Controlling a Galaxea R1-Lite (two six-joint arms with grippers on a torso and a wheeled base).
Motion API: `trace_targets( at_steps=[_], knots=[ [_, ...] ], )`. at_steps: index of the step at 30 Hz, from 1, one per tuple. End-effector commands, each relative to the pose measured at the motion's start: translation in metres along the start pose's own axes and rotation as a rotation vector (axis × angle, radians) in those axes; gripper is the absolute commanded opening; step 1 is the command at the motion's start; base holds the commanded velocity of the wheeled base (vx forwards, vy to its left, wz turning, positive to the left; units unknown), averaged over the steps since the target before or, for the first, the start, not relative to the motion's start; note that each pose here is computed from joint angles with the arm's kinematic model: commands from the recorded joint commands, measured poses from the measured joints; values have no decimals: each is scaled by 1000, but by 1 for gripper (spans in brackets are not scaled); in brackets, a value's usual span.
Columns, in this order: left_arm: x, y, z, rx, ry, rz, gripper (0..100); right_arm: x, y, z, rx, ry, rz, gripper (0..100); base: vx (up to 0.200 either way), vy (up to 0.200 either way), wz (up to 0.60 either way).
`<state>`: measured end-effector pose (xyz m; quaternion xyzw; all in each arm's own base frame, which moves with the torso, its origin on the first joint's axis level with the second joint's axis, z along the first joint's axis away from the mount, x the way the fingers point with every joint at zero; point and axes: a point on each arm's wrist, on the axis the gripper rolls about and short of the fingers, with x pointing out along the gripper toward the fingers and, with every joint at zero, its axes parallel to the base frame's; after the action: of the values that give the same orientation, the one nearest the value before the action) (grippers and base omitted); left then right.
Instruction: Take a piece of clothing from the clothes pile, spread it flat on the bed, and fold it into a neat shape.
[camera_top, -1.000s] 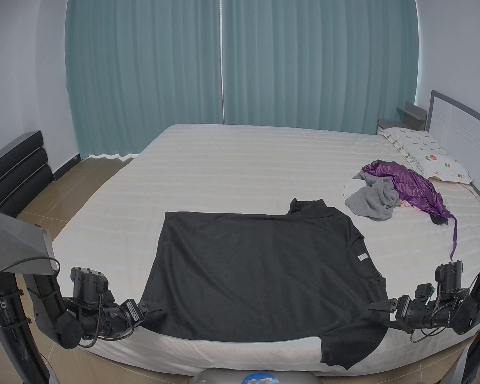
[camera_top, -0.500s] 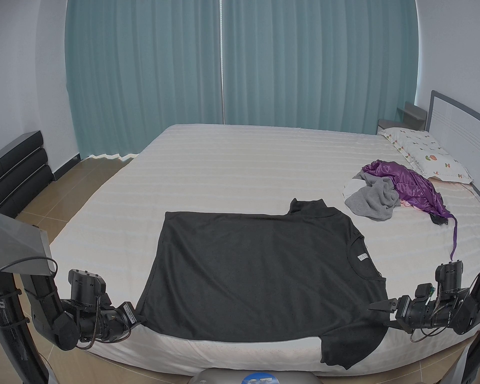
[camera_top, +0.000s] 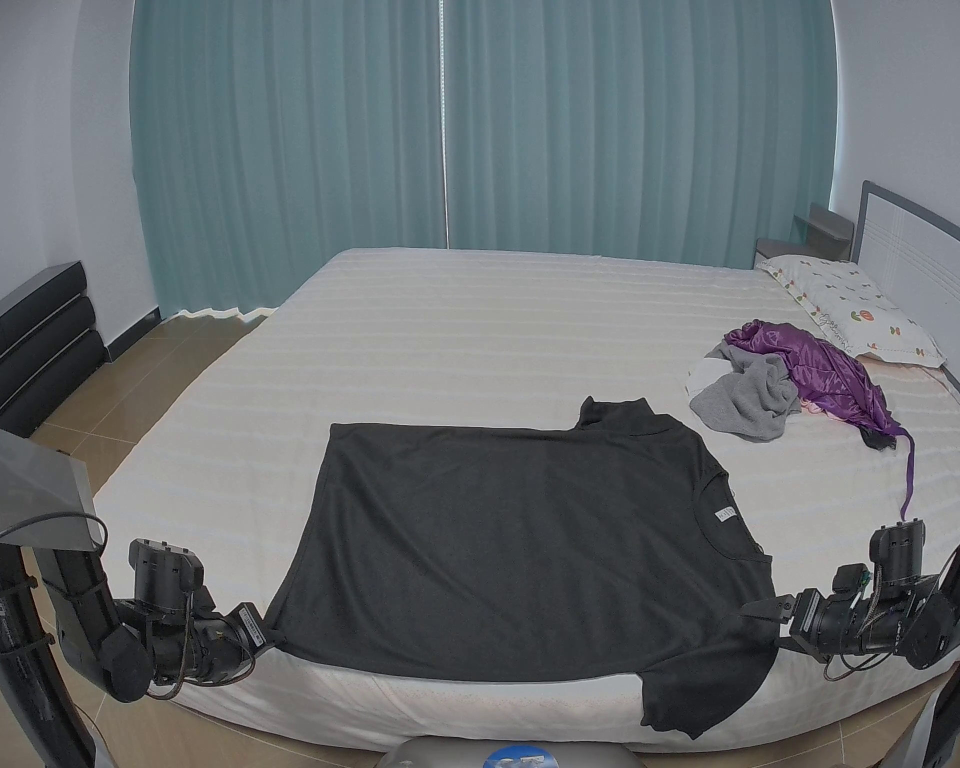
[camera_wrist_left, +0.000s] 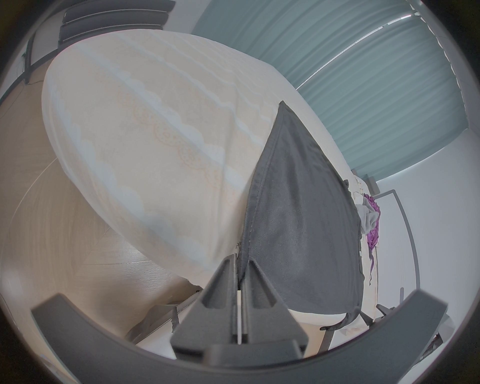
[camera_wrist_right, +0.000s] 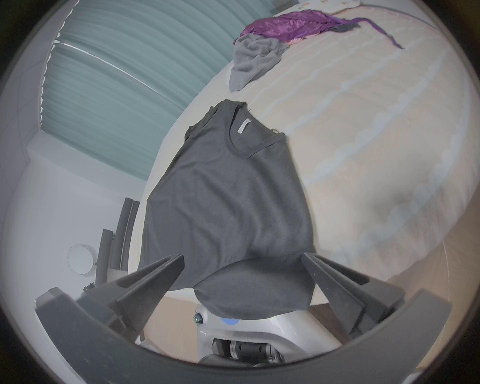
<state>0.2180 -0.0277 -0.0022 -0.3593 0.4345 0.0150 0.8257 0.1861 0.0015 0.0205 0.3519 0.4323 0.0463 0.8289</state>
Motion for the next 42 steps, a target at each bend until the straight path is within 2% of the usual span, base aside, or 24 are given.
trace_targets(
  at_steps=[1,16,22,23,35,42],
  knots=[
    [-6,3,6,-23,-29,-6,0,2,1,4,-6,-28,-20,100,0,0,0],
    [-7,4,7,-47,-30,-7,0,24,-8,13,16,-22,-62,100,0,0,0],
    [-7,3,5,-44,-22,-7,0,40,-15,15,9,-53,-88,100,0,0,0],
    [-7,4,4,-45,-19,-5,0,45,-17,15,5,-65,-90,0,0,0,0],
    [-7,2,3,-44,-14,-10,0,46,-14,26,-25,-168,-35,0,0,0,0],
    [-6,0,3,-44,-14,-15,0,49,-3,50,-67,-283,22,0,0,0,0]
  ],
)
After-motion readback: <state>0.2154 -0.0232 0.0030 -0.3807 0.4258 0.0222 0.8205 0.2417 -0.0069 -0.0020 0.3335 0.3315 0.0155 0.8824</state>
